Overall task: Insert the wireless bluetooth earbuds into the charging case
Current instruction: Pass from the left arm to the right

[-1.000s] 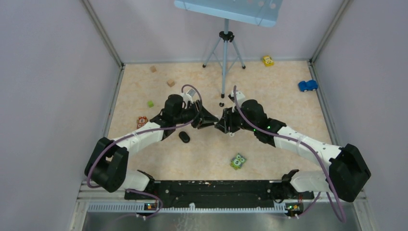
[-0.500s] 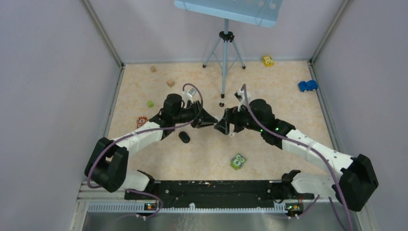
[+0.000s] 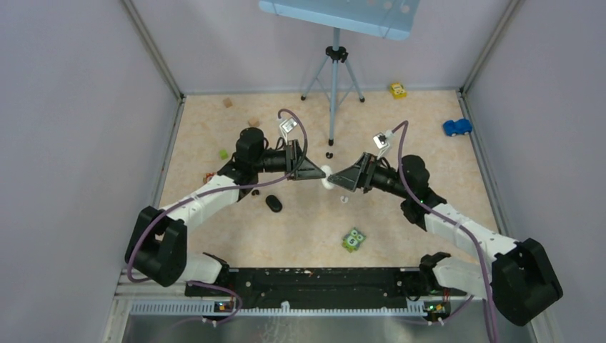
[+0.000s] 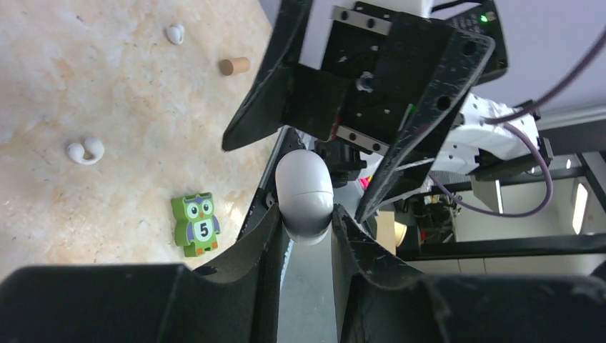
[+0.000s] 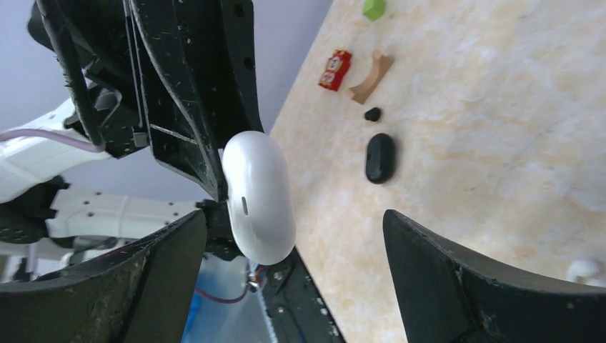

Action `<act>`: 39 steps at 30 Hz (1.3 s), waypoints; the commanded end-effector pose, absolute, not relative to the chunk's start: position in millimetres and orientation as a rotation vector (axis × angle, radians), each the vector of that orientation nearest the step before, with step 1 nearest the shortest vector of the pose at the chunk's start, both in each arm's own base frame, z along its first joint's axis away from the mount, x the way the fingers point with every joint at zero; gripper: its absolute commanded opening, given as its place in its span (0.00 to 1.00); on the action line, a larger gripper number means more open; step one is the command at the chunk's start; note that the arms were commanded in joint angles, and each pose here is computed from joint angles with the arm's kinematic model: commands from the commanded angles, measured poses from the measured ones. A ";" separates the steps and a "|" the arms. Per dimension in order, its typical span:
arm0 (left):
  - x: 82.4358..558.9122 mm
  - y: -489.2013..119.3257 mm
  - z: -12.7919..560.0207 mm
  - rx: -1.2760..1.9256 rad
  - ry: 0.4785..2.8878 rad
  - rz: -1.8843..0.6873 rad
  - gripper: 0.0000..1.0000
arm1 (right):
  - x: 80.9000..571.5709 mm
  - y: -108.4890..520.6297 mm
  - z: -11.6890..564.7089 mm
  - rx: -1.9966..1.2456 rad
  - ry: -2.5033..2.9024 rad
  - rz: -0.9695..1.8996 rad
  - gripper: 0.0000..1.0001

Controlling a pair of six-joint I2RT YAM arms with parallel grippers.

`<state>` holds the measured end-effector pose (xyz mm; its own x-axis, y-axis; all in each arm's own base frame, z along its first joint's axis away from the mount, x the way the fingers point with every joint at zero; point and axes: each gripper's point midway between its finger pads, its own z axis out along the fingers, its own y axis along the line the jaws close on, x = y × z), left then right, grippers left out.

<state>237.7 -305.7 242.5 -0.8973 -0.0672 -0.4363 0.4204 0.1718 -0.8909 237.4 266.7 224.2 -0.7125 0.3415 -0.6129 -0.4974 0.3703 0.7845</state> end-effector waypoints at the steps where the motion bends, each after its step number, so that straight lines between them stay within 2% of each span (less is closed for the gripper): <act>1: 225.5 -303.5 290.9 0.562 1.851 -1.789 0.00 | 219.8 277.5 273.8 -0.207 1.672 1.690 0.90; 6: 220.8 -303.2 296.1 0.596 1.828 -1.807 0.00 | 210.1 276.4 276.1 -0.183 1.603 1.814 0.80; 11: 218.2 -302.8 298.8 0.614 1.817 -1.816 0.00 | 204.1 274.1 278.2 -0.146 1.543 1.917 0.57; 17: 217.1 -301.7 292.6 0.620 1.839 -1.812 0.00 | 205.7 276.9 275.6 -0.153 1.542 1.940 0.53; 23: 215.6 -301.2 292.0 0.618 1.844 -1.813 0.00 | 208.3 280.6 277.4 -0.171 1.538 1.962 0.34; 27: 217.2 -301.5 292.3 0.617 1.844 -1.810 0.00 | 209.5 282.2 274.8 -0.177 1.551 1.961 0.29; 28: 217.6 -301.7 291.6 0.615 1.848 -1.810 0.00 | 209.9 282.5 274.3 -0.179 1.554 1.957 0.26; 32: 224.1 -302.5 285.1 0.590 1.875 -1.773 0.00 | 213.6 283.9 269.0 -0.162 1.590 1.940 0.00; 39: 244.9 -300.8 262.0 0.451 2.017 -1.639 0.02 | 242.4 279.0 228.6 0.014 1.822 1.688 0.00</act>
<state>229.7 -301.9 254.9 -0.8621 -0.0124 -0.5066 0.4984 0.1608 -0.8519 220.4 283.3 235.3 -0.8316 0.3862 -0.3991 -0.4263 0.0167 0.9044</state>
